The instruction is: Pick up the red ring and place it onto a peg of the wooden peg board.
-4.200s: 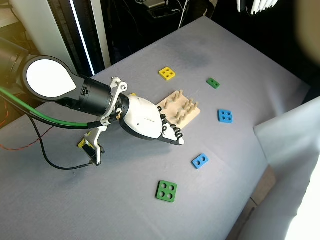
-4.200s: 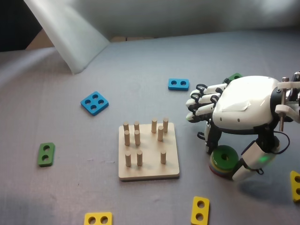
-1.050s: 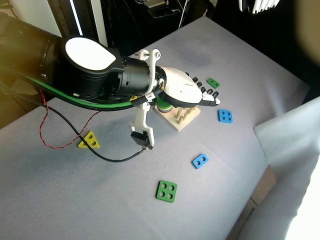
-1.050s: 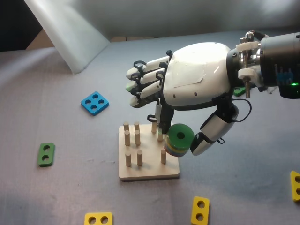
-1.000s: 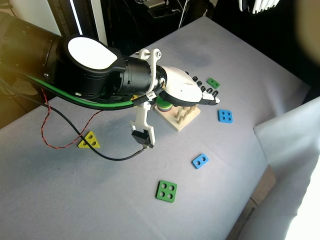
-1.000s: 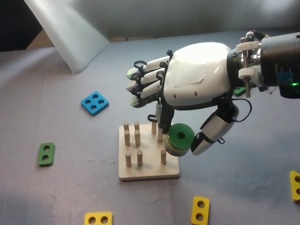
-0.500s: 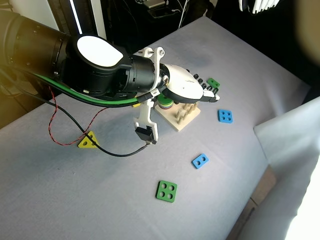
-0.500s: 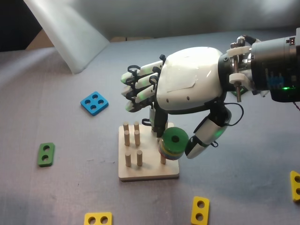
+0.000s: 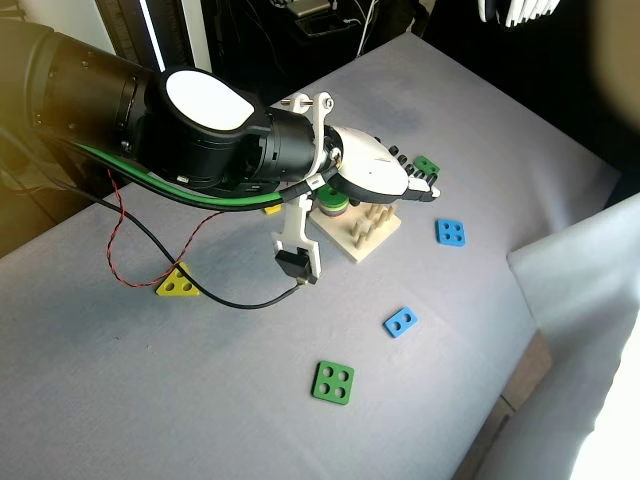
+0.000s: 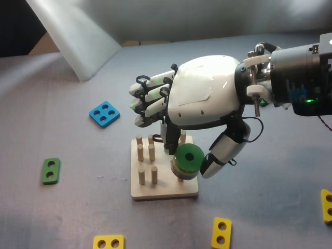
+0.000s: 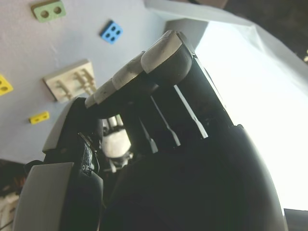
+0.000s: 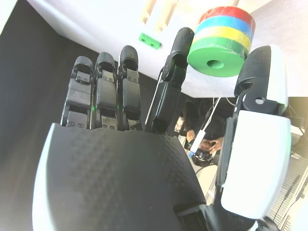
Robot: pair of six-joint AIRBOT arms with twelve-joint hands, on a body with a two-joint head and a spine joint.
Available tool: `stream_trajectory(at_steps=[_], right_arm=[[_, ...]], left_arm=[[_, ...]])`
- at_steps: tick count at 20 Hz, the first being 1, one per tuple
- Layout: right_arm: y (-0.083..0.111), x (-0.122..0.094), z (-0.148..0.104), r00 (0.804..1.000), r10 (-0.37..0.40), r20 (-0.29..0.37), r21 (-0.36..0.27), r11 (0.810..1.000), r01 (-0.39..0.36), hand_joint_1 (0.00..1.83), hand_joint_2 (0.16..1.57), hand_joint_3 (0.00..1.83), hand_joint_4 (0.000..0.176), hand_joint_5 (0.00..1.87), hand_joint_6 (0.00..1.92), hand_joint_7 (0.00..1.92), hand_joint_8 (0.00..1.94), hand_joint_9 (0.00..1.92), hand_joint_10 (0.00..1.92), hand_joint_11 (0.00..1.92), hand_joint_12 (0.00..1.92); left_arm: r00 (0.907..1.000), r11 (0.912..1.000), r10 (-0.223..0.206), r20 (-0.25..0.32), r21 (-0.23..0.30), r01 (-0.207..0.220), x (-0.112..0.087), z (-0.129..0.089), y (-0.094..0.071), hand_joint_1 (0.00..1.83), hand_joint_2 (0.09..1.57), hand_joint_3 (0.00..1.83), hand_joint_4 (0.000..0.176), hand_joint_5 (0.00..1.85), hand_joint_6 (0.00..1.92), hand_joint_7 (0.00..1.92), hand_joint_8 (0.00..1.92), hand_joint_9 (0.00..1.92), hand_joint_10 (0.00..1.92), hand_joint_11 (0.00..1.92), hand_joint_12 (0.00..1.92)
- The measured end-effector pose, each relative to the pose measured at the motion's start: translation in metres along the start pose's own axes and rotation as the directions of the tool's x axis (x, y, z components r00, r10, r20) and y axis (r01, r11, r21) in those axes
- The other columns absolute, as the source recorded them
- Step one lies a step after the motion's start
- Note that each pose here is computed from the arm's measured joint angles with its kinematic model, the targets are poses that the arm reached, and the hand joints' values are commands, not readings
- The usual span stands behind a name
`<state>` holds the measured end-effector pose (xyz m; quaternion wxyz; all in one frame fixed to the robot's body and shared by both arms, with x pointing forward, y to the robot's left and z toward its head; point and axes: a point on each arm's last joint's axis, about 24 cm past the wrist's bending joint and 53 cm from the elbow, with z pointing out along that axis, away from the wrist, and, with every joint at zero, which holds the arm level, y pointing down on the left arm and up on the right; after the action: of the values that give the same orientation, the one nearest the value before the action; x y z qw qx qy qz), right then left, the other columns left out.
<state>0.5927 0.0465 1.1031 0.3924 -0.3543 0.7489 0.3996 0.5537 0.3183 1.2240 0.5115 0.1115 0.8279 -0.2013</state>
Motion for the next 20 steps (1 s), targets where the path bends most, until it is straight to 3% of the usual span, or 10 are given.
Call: stream_trajectory(at_steps=[8,14,20], right_arm=[[0.0005,0.0042,0.0003,1.000,0.001,-0.008,-0.001,1.000,-0.002,1.07,1.01,0.00,0.176,1.21,0.61,0.35,0.01,0.15,0.00,0.00,0.00],[0.0071,0.0059,0.0018,1.000,-0.006,-0.013,-0.012,1.000,0.006,1.09,1.00,0.00,0.176,1.26,0.52,0.36,0.00,0.16,0.00,0.00,0.00],[0.0076,0.0075,0.0019,1.000,-0.019,-0.018,-0.012,1.000,0.019,1.07,1.02,0.00,0.176,1.20,0.62,0.37,0.00,0.15,0.00,0.00,0.00]], left_arm=[[1.0000,1.0000,0.001,0.000,-0.001,-0.001,-0.0003,-0.0003,0.0008,0.55,1.56,0.00,0.000,0.90,1.92,1.11,1.92,1.13,1.92,1.18,1.92],[1.0000,1.0000,0.001,0.002,-0.003,-0.001,-0.0010,-0.0007,0.0022,0.55,1.56,0.00,0.000,0.92,1.92,1.12,1.92,1.14,1.92,1.18,1.92],[1.0000,1.0000,0.001,0.001,-0.003,-0.001,-0.0010,-0.0007,0.0022,0.56,1.55,0.00,0.000,0.91,1.92,1.10,1.92,1.12,1.92,1.18,1.92]])
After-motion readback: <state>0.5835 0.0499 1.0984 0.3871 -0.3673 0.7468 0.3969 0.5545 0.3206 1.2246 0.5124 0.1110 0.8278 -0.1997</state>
